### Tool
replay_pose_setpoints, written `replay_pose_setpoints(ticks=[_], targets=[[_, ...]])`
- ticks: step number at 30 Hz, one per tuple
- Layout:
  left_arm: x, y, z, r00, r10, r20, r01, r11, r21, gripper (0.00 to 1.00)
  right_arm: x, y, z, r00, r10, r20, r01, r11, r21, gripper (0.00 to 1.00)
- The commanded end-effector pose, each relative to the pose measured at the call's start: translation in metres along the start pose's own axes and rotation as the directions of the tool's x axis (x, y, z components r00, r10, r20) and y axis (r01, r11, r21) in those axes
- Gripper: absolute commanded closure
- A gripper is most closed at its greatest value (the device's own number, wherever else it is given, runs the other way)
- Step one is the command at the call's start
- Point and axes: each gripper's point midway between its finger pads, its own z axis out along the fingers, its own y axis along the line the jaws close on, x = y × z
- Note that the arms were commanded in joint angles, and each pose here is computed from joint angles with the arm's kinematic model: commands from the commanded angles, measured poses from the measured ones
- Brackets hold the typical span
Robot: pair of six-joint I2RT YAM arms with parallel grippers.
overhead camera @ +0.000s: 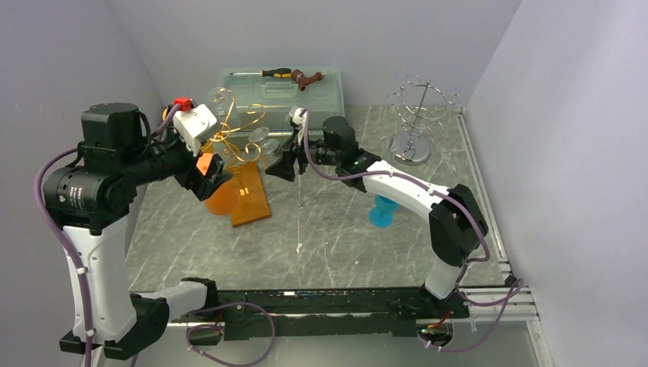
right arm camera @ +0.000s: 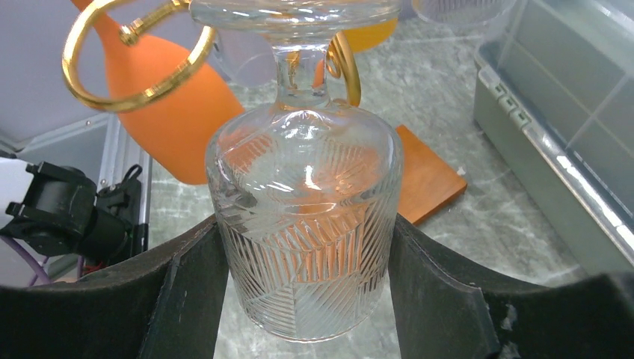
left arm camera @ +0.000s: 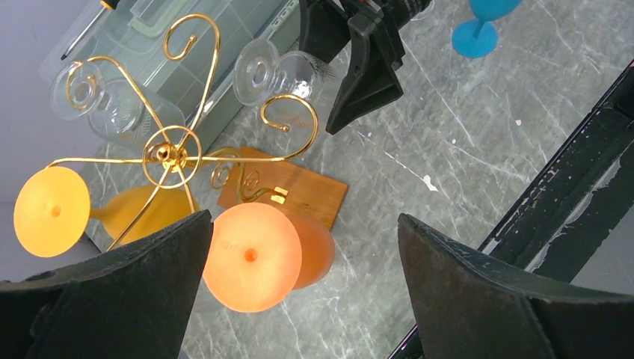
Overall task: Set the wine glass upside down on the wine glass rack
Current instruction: Turn the wine glass upside down at the wine rack.
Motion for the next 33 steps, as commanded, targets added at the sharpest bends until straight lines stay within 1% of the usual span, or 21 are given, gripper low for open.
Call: replay_pose_setpoints(ticks=[1, 8, 14, 20, 25, 33], targets=[[-0.001, 0.001, -0.004, 1.000, -0.015, 0.005, 0.016, 1.000, -0.027, 0.01, -0.073, 0.017, 0.000, 0.969, -0.115, 0.220, 0.129, 0.990, -0.052, 0.90], [0.000, 0.004, -0.006, 1.000, -0.010, 0.004, 0.010, 0.999, -0.053, 0.01, -0.075, 0.015, 0.011, 0.967, -0.074, 0.246, 0.097, 0.992, -0.085, 0.90], [-0.002, 0.004, -0.010, 1.000, -0.005, 0.006, 0.005, 0.998, -0.063, 0.01, -0.068, 0.013, 0.018, 0.966, -0.100, 0.239, 0.127, 0.987, -0.099, 0.90], [-0.001, 0.006, -0.011, 1.000, -0.004, 0.001, 0.004, 0.997, -0.074, 0.00, -0.068, 0.019, 0.020, 0.949, -0.164, 0.270, 0.196, 0.976, -0.095, 0.91], [-0.005, 0.007, -0.012, 1.000, -0.001, 0.010, 0.002, 0.997, -0.076, 0.01, -0.074, 0.020, 0.023, 0.941, -0.159, 0.298, 0.198, 0.975, -0.106, 0.92], [-0.005, 0.008, -0.013, 1.000, 0.000, 0.005, 0.001, 0.997, -0.082, 0.00, -0.067, 0.026, 0.031, 0.939, -0.159, 0.306, 0.205, 0.971, -0.126, 0.93]])
